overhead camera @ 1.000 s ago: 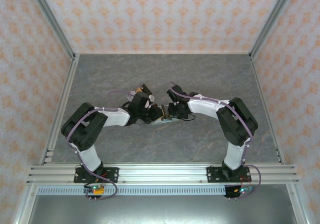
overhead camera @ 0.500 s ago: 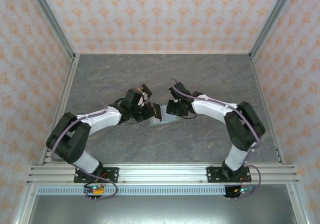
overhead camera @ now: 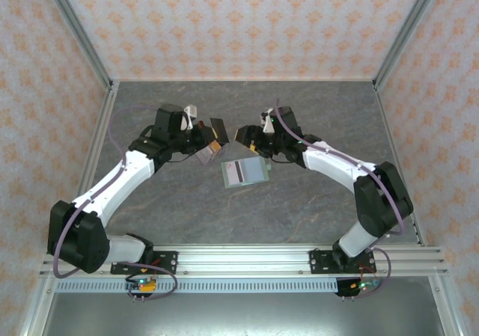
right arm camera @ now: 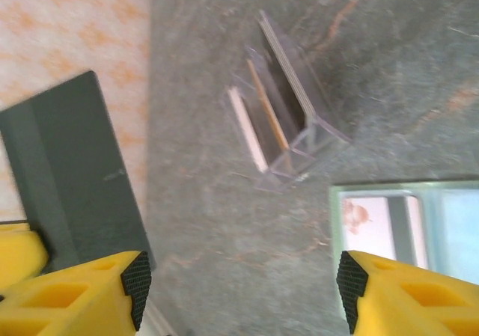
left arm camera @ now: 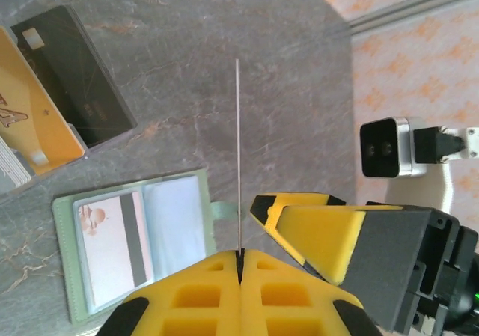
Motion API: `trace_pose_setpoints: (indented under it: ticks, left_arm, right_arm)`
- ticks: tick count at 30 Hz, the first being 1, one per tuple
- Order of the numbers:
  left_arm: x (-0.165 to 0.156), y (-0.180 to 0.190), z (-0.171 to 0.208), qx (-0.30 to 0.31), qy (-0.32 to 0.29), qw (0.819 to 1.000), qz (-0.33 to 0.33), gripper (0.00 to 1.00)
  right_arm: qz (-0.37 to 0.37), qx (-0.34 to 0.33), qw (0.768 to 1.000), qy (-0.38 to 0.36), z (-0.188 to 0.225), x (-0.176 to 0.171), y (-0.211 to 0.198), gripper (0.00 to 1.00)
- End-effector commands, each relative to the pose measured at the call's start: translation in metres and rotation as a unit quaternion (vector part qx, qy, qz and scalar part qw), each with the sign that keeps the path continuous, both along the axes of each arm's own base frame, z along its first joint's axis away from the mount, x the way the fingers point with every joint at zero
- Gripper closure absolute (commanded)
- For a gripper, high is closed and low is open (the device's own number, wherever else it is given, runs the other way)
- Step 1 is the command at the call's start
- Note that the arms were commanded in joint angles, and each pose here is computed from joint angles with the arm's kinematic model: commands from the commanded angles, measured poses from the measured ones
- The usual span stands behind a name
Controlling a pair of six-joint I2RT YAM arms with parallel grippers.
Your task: Take the credit cards out of the card holder
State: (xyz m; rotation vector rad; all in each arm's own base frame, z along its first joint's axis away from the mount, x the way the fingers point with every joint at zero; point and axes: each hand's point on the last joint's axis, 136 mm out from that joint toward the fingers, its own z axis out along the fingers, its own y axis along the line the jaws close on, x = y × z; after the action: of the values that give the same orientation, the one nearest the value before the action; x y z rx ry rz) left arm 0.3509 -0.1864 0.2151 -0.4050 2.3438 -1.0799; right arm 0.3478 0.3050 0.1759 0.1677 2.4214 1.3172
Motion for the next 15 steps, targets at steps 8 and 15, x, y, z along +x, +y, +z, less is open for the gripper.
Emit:
trace_pose_setpoints:
  ticks: [8,15]
  left_arm:
    - [0.005,-0.016,0.049,-0.121,-0.007,0.993,0.003,1.0]
    - [0.005,-0.018,0.047,-0.149,-0.002,0.989,0.009,1.0]
  right_arm:
    - [0.024,0.183,0.983,0.005,0.066,0.016,0.026,0.29]
    - [0.037,0.223,0.974,0.006,0.078,0.016,0.032,0.39]
